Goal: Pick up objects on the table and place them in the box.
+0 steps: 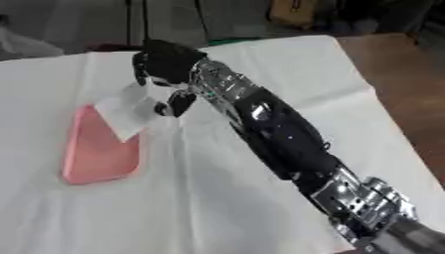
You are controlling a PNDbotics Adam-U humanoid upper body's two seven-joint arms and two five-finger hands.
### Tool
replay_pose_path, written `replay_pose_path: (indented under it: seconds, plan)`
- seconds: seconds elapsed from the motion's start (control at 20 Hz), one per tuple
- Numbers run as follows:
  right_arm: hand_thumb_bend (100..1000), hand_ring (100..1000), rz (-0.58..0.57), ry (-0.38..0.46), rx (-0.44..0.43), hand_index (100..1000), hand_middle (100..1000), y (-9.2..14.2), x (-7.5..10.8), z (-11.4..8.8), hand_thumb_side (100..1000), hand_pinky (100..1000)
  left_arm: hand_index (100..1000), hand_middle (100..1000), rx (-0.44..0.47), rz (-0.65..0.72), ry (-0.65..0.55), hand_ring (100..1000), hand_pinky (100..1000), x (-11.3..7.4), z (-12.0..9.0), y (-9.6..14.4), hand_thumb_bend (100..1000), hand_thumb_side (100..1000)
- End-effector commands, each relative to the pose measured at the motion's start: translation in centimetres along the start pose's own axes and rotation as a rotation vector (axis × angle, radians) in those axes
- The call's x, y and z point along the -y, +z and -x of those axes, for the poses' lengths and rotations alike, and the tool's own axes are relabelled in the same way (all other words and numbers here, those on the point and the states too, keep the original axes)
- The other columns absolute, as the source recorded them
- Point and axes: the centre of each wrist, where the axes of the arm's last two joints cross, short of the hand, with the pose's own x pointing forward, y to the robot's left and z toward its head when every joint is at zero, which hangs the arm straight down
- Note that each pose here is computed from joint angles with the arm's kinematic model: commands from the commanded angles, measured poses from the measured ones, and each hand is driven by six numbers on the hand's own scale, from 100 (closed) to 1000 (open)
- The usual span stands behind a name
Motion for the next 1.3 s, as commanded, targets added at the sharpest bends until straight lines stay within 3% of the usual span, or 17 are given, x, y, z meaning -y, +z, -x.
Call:
replay_pose_path:
  seconds: [0.05, 0.4, 0.8, 1.05, 1.3]
  plan:
    - [100, 884, 0.039, 0.006, 0.007, 470, 822, -0.4, 1.3, 0.2, 244, 1000, 960, 943, 0.039, 0.022, -0.002, 790, 574, 0.1, -0.9, -0.6, 160, 869]
    - [100, 877, 0.005, -0.059, 0.116, 474, 819, -2.5, -0.6, -2.5, 226, 984, 960, 944, 0.056, 0.052, 0.016, 791, 573, 0.5, -1.2, -1.0, 161, 871]
    - [100, 883, 0.002, -0.089, 0.229, 525, 838, -2.9, -1.4, -3.3, 232, 980, 960, 944, 0.058, 0.062, 0.018, 791, 573, 0.6, -1.3, -1.1, 163, 874]
    - [100, 890, 0.009, -0.078, 0.216, 458, 832, -3.0, -1.2, -3.1, 248, 984, 961, 944, 0.059, 0.067, 0.02, 792, 573, 0.7, -1.3, -1.2, 164, 874]
    - [100, 905, 0.006, -0.029, 0.116, 522, 847, -3.0, -0.8, -2.6, 359, 997, 961, 944, 0.065, 0.076, 0.023, 792, 573, 0.8, -1.4, -1.4, 164, 874]
